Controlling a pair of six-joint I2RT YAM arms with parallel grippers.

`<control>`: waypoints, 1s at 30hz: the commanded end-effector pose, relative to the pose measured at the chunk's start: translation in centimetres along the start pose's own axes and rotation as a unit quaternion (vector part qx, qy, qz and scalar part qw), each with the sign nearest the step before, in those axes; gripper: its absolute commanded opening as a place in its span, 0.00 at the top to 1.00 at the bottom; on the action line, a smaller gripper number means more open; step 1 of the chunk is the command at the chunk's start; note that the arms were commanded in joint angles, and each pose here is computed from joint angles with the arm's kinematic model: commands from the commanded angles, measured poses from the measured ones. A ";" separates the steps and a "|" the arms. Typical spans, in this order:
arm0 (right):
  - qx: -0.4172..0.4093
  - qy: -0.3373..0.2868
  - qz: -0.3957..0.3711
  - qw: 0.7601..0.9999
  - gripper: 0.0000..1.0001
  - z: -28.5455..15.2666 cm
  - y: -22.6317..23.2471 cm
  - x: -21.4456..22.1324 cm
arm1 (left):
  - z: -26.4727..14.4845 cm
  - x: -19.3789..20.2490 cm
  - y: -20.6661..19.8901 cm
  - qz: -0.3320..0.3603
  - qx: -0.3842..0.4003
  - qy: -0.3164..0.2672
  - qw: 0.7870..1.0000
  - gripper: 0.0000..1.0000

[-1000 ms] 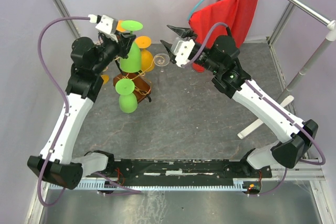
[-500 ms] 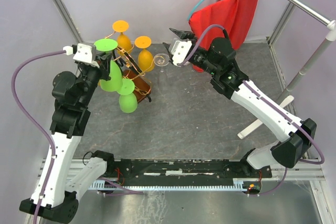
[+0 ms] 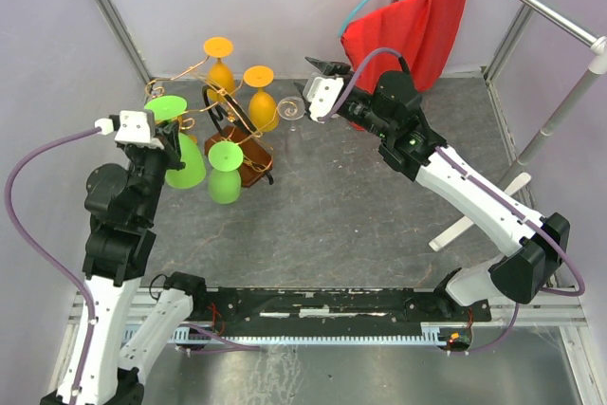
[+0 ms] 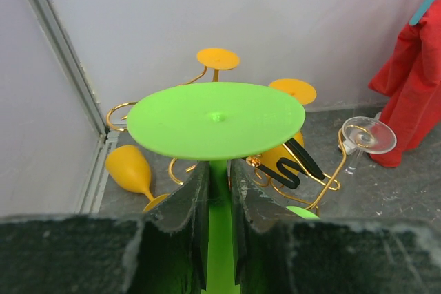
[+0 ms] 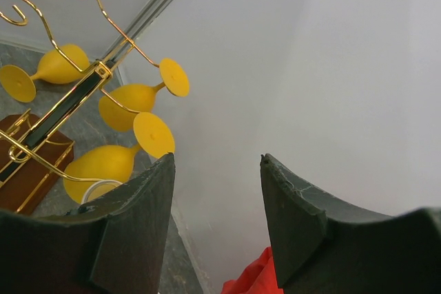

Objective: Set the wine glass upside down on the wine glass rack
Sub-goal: Turn the wine glass upside down at the wine rack.

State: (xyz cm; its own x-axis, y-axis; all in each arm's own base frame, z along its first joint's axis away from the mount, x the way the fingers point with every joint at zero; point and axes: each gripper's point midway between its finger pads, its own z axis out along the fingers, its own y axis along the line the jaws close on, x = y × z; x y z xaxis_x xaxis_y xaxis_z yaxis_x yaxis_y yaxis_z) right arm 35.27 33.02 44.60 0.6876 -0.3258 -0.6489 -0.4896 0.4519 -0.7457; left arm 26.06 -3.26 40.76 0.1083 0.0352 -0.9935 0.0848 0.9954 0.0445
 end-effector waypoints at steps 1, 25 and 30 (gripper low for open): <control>0.020 -0.015 -0.001 1.000 0.40 -0.7 -1.4 -1.3 | -0.9 -1.4 1.3 0.010 -0.031 -0.019 0.999 0.97; 0.015 0.004 -0.005 1.000 0.42 -1.8 -0.8 -0.3 | 1.9 7.4 0.9 -0.021 -0.049 -0.030 0.998 0.97; 0.014 0.011 -0.006 1.000 0.42 -2.0 -0.7 0.1 | 4.0 7.6 -0.1 -0.030 -0.018 -0.037 0.999 0.97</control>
State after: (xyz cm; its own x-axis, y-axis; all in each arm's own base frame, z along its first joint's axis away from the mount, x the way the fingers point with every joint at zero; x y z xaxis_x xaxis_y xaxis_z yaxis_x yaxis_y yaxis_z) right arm 35.09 32.25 42.91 0.6630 -0.3491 -0.6623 -0.5092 0.4382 -0.7407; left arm 29.50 -2.39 30.37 0.0462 0.0351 -0.9983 0.0012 0.9994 0.0352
